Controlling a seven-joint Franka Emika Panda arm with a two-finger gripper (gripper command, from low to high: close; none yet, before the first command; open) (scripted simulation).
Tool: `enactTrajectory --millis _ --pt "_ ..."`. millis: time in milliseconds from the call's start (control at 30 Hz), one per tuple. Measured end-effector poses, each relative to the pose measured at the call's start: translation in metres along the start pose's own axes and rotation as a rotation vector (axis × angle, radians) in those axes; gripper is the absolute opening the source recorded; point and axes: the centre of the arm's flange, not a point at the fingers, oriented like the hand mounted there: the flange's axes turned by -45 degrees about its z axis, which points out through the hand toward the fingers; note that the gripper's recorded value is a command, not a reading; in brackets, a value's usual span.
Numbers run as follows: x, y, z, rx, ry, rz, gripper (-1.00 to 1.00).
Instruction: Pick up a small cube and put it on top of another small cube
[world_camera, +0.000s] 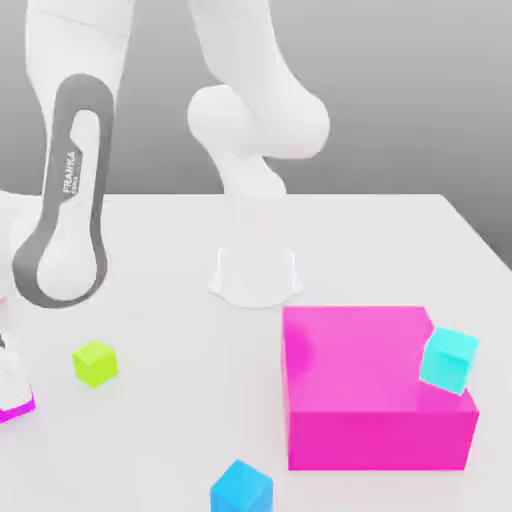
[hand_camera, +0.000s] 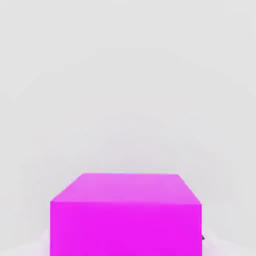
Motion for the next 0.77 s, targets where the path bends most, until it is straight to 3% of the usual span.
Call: enactTrajectory --millis 433,667,700,767 --pt "-0.117 0.008 -0.063 0.008 -0.003 0.123 -1.00" --pt "-0.125 0.007 -0.007 0.002 -0.001 0.127 -1.00" --pt "-0.125 0.008 -0.001 0.001 -0.001 0.129 1.00" --pt "-0.125 0.008 -0.001 0.001 -0.001 0.129 1.00"
